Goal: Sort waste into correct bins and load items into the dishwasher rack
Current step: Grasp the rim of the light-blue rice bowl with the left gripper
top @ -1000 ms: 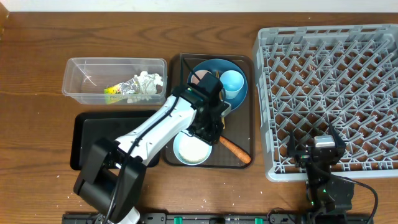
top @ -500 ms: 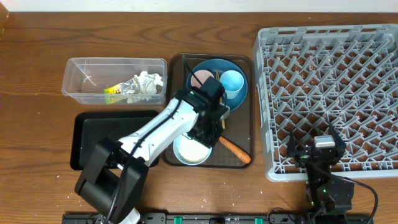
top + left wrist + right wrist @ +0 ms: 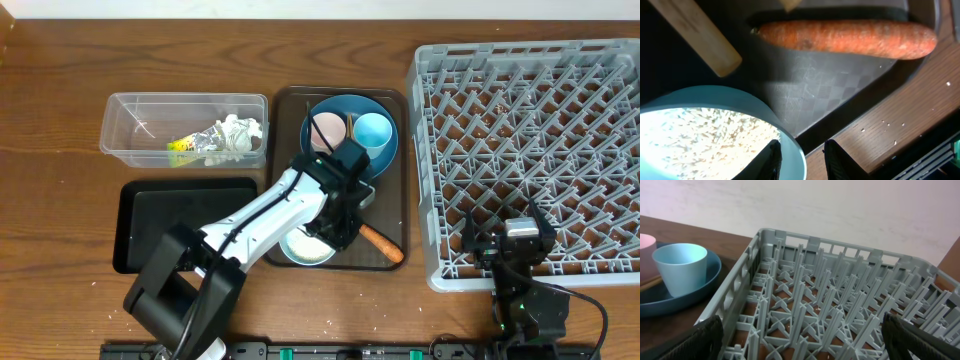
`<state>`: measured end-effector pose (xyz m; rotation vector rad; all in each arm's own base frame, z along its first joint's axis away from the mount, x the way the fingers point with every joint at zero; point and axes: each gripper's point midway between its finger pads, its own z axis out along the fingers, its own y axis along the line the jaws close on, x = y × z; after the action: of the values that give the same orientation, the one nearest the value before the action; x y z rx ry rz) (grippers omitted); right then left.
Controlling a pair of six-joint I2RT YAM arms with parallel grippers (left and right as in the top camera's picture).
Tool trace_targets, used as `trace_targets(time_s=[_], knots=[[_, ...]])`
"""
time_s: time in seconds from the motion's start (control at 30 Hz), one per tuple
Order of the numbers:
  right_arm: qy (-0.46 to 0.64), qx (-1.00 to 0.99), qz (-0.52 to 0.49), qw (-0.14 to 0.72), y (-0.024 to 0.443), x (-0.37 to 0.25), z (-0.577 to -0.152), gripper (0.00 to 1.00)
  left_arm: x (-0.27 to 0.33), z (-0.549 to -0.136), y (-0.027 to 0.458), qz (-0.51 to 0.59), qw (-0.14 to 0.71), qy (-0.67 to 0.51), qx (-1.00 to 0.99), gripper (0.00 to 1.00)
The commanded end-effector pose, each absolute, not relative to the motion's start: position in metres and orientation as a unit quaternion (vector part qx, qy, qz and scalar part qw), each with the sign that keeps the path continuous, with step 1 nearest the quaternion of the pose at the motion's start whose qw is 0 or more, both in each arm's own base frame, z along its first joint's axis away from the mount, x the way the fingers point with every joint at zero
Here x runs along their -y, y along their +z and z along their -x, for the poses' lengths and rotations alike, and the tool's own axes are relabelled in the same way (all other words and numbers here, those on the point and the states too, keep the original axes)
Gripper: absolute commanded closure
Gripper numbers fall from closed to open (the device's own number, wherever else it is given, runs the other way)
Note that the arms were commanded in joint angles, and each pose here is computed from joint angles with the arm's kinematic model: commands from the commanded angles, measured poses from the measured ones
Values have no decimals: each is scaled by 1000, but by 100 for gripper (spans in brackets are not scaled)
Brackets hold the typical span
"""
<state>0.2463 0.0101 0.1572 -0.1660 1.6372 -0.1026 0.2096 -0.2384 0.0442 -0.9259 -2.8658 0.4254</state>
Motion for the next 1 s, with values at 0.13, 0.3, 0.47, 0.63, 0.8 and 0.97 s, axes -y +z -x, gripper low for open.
trace_targets(time_s=[0.13,0.3,0.47,0.63,0.8,0.97], knots=[[-57,-730,65,678,157,-4,-246,1,230,-198,26,301,70,134,942,78],[-57,-730,65,678,157,-4,-246,1,231,-203,25,302,59,131,942,81],[-57,-730,65,678,157,-4,-246,1,228,-205,24,303,55,120,944,92],[-57,-730,65,678,157,-4,-246,1,218,-211,21,303,46,87,948,94],[-57,-730,65,678,157,-4,-246,1,193,-231,19,295,20,19,955,94],[-57,-730,65,678,157,-4,-246,1,182,-233,26,281,22,13,959,94]])
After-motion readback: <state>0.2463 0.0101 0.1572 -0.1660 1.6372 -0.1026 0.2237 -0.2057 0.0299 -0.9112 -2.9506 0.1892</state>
